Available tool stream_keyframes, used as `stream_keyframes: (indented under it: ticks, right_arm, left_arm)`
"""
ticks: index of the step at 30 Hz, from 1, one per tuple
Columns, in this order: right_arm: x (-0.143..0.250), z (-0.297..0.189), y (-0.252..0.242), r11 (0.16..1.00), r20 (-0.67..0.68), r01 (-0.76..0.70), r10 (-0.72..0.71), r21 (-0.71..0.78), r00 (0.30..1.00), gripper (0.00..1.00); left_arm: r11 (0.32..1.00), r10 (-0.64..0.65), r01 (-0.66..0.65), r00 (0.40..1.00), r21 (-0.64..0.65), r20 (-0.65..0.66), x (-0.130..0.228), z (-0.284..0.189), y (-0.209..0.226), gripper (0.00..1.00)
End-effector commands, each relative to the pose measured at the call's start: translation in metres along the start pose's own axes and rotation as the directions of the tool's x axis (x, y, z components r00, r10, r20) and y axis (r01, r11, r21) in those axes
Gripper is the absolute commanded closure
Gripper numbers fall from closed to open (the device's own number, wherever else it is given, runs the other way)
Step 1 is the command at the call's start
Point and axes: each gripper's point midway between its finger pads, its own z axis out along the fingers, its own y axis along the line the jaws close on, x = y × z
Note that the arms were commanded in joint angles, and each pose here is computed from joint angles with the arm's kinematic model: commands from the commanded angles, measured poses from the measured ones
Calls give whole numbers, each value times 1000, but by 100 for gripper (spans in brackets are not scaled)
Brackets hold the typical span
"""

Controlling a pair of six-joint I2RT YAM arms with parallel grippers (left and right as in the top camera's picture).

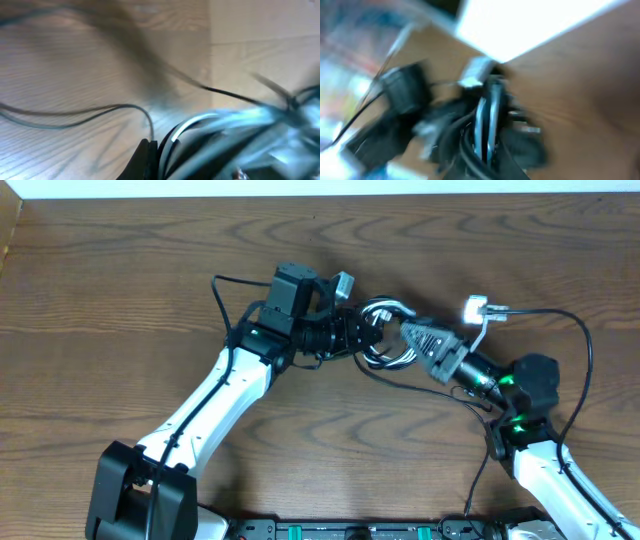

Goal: Untangle cables

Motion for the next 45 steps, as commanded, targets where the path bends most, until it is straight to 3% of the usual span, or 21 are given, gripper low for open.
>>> stream_keyframes:
  ticks: [1, 3, 4, 9, 14, 18, 21, 26, 29, 32, 36, 41, 45]
  right_arm:
    - [37, -7, 50, 945, -194, 190, -245, -265, 950, 99]
    - [46, -11, 53, 930, -231, 208, -284, -304, 931, 99]
    - [57, -14, 51, 914, -269, 232, -328, -334, 906, 99]
    - [77, -18, 18, 930, -341, 240, -329, -278, 880, 99]
    - [77, -26, -44, 977, -360, 214, -196, 11, 912, 99]
    - [69, -39, -92, 939, -321, 194, -97, 284, 942, 99]
    - [63, -47, -114, 893, -272, 152, -35, 424, 962, 99]
    - [65, -44, -106, 912, -275, 131, -21, 390, 961, 99]
    - [64, -34, -82, 957, -291, 133, -55, 257, 955, 99]
    - [54, -25, -55, 972, -281, 209, -173, 103, 944, 99]
    - [43, -21, -47, 973, -239, 214, -189, 87, 952, 99]
    - [42, -21, -46, 973, -237, 216, -191, 84, 953, 99]
    - [42, -21, -46, 969, -238, 232, -207, 80, 949, 99]
  left_arm:
    - [979, -105, 135, 976, -150, 190, -31, -9, 23, 92]
    - [960, -194, 234, 952, -153, 237, -36, -11, 29, 91]
    - [951, -237, 279, 934, -134, 267, -42, -13, 28, 85]
    - [971, -226, 238, 950, -33, 218, -47, -17, 10, 83]
    - [994, -105, 104, 978, 15, 180, -58, -42, 14, 83]
    - [987, -112, 97, 987, 130, 116, -59, -65, 9, 83]
    - [983, -14, 0, 997, 185, 74, -50, -69, 0, 83]
    - [978, 80, -92, 994, 187, 67, -44, -63, -5, 83]
    - [976, 106, -115, 993, 187, 56, -39, -58, -8, 62]
    - [975, 114, -118, 993, 190, 33, -32, -52, -12, 53]
    - [976, 132, -129, 991, 173, -5, -20, -47, -8, 53]
    - [998, -36, 34, 999, -46, -41, -2, -41, 36, 53]
    - [998, -41, 36, 995, -55, -92, 13, -32, 32, 53]
